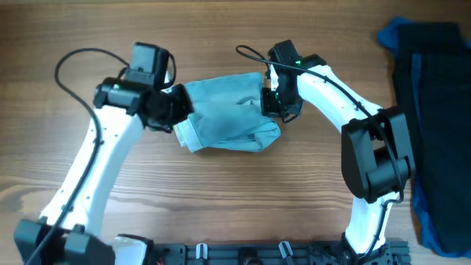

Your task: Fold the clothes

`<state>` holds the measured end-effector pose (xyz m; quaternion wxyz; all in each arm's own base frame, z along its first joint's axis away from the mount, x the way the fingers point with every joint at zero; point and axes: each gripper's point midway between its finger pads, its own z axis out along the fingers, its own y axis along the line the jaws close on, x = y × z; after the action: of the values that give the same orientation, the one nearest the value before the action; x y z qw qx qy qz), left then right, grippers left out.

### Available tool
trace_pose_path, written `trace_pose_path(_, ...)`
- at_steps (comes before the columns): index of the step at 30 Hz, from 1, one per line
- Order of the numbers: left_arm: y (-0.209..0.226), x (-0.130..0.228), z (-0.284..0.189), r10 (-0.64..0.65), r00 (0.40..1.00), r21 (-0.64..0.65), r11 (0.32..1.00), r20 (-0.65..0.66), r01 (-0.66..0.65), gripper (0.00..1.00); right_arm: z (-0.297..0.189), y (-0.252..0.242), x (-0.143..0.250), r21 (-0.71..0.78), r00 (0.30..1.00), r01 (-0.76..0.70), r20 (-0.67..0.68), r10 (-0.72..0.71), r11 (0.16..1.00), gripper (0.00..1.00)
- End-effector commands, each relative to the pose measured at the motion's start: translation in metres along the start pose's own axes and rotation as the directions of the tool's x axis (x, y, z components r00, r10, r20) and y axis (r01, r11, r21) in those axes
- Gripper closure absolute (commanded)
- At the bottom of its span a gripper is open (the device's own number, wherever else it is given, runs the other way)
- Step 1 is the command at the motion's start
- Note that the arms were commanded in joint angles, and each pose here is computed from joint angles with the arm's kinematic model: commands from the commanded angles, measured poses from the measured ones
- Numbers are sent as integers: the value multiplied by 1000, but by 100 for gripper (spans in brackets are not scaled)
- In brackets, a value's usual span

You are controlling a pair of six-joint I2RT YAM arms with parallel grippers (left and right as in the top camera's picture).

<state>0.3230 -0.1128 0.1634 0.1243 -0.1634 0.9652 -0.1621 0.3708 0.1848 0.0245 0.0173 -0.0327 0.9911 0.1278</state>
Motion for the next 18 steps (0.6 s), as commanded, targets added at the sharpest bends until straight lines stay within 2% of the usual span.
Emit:
trace_pose_path(1,-8,18,58,-12,988,17,1000,-157,15,96,1,9,3,-61,1000,23,-16,-24,998,96)
trace_pose_path(4,5,27,102,-57,964,-46,998,-259,47,96,1,9,3,-60,1000,24,-19,-25,998,96)
trace_pose_path(8,34,40,136,-107,936,-168,984,-334,52,96,1,9,4,-59,999,22,-23,-24,998,96)
trace_pose_path(14,88,30,127,-174,942,-363,930,-287,61,96,1,8,6,-56,999,17,-29,-19,998,95)
trace_pose_path(17,100,26,123,-213,935,-378,921,-284,95,96,-2,12,2,-70,1000,-5,-14,4,998,96)
trace_pose_path(18,102,25,122,-219,934,-380,920,-283,100,96,-9,21,-1,-118,1000,6,5,-5,993,96)
